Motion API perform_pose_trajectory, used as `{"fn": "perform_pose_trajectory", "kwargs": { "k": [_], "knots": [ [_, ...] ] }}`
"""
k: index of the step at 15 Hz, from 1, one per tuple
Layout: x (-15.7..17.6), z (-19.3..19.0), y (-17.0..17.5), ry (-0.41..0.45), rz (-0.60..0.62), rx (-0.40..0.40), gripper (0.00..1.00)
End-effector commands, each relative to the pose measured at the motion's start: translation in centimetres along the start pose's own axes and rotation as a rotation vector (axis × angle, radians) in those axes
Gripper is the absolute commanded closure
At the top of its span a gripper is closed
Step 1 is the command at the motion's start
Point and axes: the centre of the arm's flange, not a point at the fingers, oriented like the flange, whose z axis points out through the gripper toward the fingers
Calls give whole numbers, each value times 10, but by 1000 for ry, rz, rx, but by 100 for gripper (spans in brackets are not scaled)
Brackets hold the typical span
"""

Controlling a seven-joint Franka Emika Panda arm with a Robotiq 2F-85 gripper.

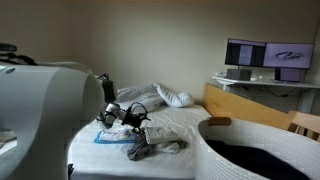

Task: Put the clothes in the laundry bag

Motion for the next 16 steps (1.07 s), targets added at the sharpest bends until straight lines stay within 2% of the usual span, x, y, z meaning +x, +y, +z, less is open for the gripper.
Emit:
{"fn": "perform_pose_trajectory", "kwargs": {
  "k": [1,2,5,9,10,11,16],
  "knots": [
    [13,5,-6,-75,44,-76,0],
    [34,24,0,-97,47,-96,0],
    [37,42,3,-139,10,-148,0],
    [39,62,11,-134,-24,-236,0],
    [39,64,11,-131,-32,-250,25],
    [40,65,12,-131,-30,-264,26],
    [41,66,12,-104,-53,-275,61]
  ]
}}
